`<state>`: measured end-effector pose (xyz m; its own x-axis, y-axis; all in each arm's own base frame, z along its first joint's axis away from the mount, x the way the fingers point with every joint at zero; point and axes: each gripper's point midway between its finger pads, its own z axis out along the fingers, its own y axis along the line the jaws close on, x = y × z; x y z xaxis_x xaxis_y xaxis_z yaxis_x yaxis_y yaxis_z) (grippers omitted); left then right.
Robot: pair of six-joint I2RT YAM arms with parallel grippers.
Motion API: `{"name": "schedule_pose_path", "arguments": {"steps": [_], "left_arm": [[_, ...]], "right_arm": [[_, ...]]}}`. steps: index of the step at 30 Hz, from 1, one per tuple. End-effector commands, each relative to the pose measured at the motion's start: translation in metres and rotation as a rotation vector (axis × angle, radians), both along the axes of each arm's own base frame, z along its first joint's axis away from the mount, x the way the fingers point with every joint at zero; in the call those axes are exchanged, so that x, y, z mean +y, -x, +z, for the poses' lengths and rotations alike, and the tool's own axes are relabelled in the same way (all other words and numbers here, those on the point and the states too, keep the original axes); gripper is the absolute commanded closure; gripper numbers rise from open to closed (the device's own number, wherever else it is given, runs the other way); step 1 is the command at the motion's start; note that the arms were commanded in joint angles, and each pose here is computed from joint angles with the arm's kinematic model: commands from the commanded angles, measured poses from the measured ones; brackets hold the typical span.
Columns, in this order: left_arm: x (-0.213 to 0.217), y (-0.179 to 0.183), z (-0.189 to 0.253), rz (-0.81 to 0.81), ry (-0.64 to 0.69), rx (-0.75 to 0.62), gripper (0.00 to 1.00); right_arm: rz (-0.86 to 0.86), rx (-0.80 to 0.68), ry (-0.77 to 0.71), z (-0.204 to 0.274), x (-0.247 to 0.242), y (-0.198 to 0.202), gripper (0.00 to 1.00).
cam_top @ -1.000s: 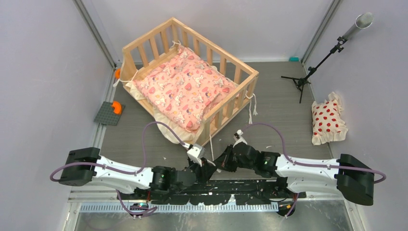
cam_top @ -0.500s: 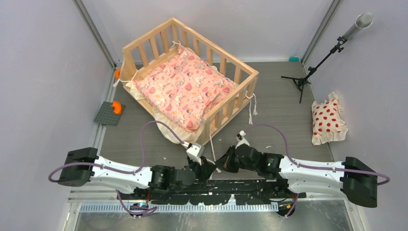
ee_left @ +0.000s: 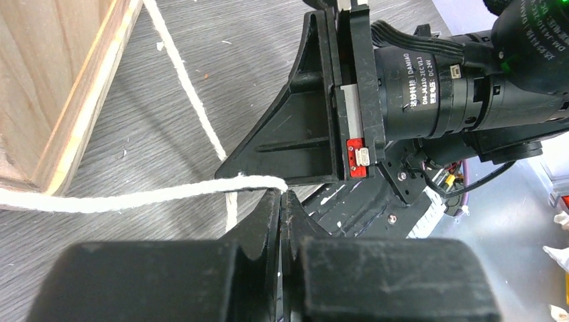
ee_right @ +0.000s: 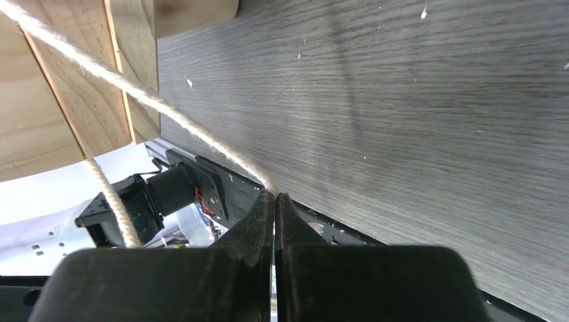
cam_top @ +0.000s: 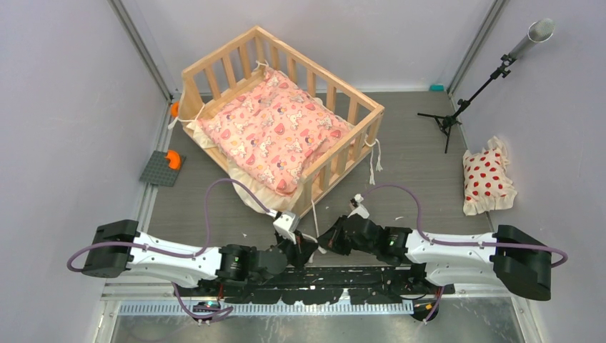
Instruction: Set up the pet bed
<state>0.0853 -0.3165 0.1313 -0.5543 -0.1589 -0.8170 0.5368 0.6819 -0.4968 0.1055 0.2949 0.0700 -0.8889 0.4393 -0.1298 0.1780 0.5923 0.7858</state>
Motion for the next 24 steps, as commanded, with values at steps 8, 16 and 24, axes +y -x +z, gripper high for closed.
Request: {"name": "schedule_pose_path", "arguments": {"steps": [8, 16, 24], "left_arm": [[-0.004, -0.001, -0.007, -0.012, -0.083, -0.018, 0.95], [-0.009, -0.002, -0.005, -0.008, -0.108, -0.028, 0.71], [-0.006, 0.0, -0.008, -0.013, -0.135, -0.015, 0.53]], "right_arm": [[-0.038, -0.084, -0.067, 0.043, 0.016, -0.018, 0.99], [-0.018, -0.067, -0.1, 0.046, 0.024, -0.015, 0.99], [-0.025, -0.063, -0.103, 0.043, 0.022, -0.015, 0.99]]}}
